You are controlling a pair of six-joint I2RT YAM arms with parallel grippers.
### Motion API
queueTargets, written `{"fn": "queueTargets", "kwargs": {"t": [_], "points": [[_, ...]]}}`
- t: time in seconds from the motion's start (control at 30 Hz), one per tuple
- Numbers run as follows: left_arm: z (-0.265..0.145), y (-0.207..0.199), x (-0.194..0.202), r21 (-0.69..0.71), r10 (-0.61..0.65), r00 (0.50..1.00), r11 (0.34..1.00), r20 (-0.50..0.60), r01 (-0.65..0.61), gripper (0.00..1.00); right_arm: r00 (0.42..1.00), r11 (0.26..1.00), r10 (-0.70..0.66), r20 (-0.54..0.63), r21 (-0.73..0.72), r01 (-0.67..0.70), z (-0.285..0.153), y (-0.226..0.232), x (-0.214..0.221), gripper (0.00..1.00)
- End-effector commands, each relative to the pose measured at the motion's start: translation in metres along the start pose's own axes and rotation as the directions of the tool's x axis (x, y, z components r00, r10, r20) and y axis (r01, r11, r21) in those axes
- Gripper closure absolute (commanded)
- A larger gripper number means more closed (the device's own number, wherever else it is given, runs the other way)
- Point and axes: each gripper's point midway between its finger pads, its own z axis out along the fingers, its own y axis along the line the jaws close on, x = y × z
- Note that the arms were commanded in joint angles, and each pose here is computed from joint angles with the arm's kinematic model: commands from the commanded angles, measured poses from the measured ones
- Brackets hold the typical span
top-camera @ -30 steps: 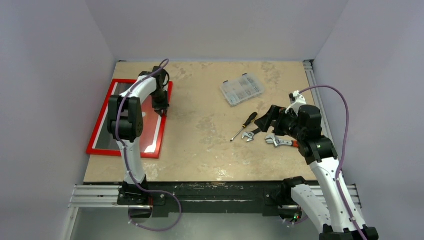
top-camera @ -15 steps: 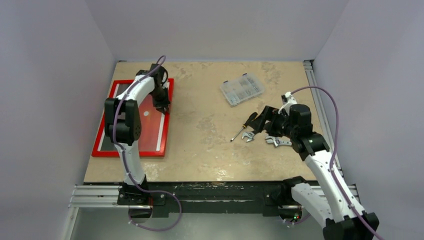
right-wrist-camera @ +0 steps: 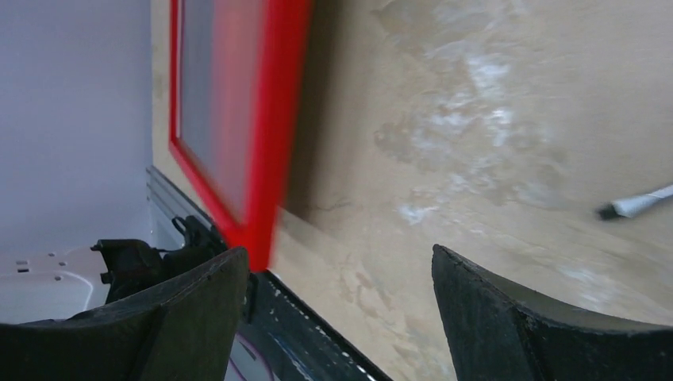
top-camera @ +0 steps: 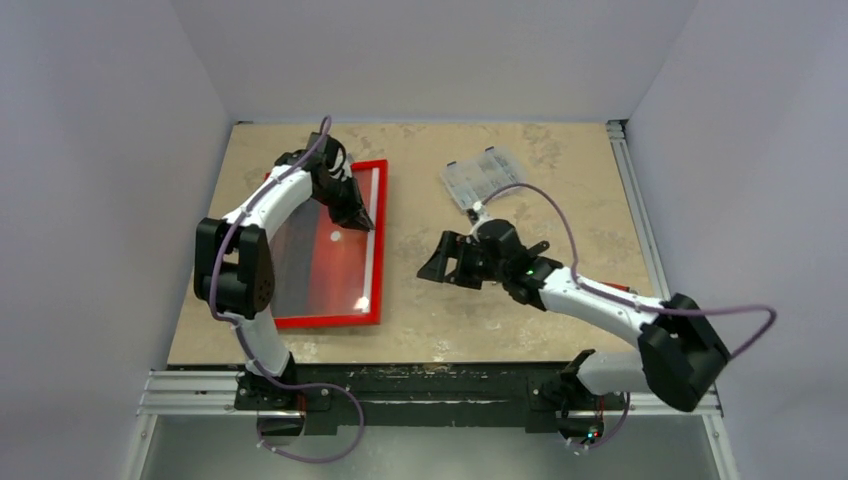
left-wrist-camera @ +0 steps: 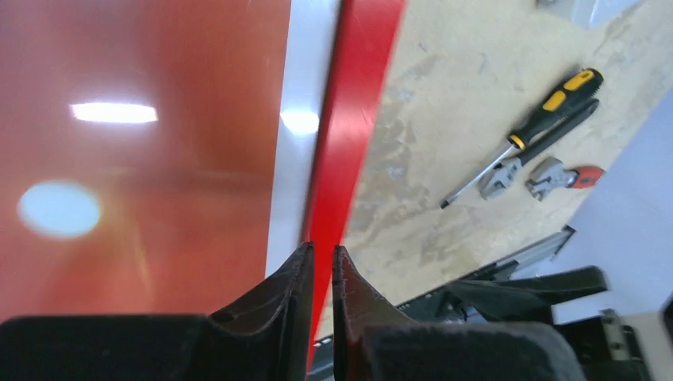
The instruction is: Take the photo out of the frame
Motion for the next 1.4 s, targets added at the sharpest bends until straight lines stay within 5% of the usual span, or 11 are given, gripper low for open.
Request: {"fn": "queueTargets", "kwargs": {"t": [0.0,0.23,0.43,0.6,0.77,0.97,1.27,1.37], "points": [[-0.025,-0.052,0.010,0.201,-0.002,1.000,0.980,0.014,-0.001,1.00,0.994,0.982,0.035,0.107,-0.191,-0.014,0.035,0.077,-0.026,0.19],[-0.031,-0.060,0.022,0.215,0.044,0.999,0.975,0.025,-0.049,1.00,0.995,0.972,0.033,0.092,-0.237,-0.010,0.068,0.094,-0.020,0.26],[-0.040,-0.055,0.014,0.169,0.069,0.994,0.982,0.083,-0.082,1.00,0.994,0.975,-0.022,0.110,0.222,-0.003,0.085,0.010,-0.014,0.26],[-0.069,-0.056,0.007,0.141,0.128,0.967,0.977,0.219,-0.161,0.64,0.987,0.912,-0.126,0.100,0.404,0.076,0.097,-0.002,0.008,0.26],[-0.089,-0.058,0.005,0.130,0.168,0.935,0.968,0.311,-0.217,0.39,0.985,0.897,-0.146,0.094,0.433,0.092,0.106,-0.011,0.014,0.39],[-0.096,-0.063,0.006,0.155,0.178,0.925,0.958,0.336,-0.241,0.37,0.986,0.917,-0.149,0.070,0.382,0.112,0.122,-0.010,0.024,0.54],[-0.110,-0.074,0.014,0.178,0.214,0.897,0.937,0.387,-0.301,0.29,0.989,0.920,-0.142,0.049,0.375,0.114,0.135,-0.013,0.031,0.56],[-0.121,-0.078,0.022,0.151,0.252,0.867,0.927,0.430,-0.344,0.28,0.991,0.927,-0.130,0.042,0.361,0.107,0.138,-0.012,0.035,0.64]]}}
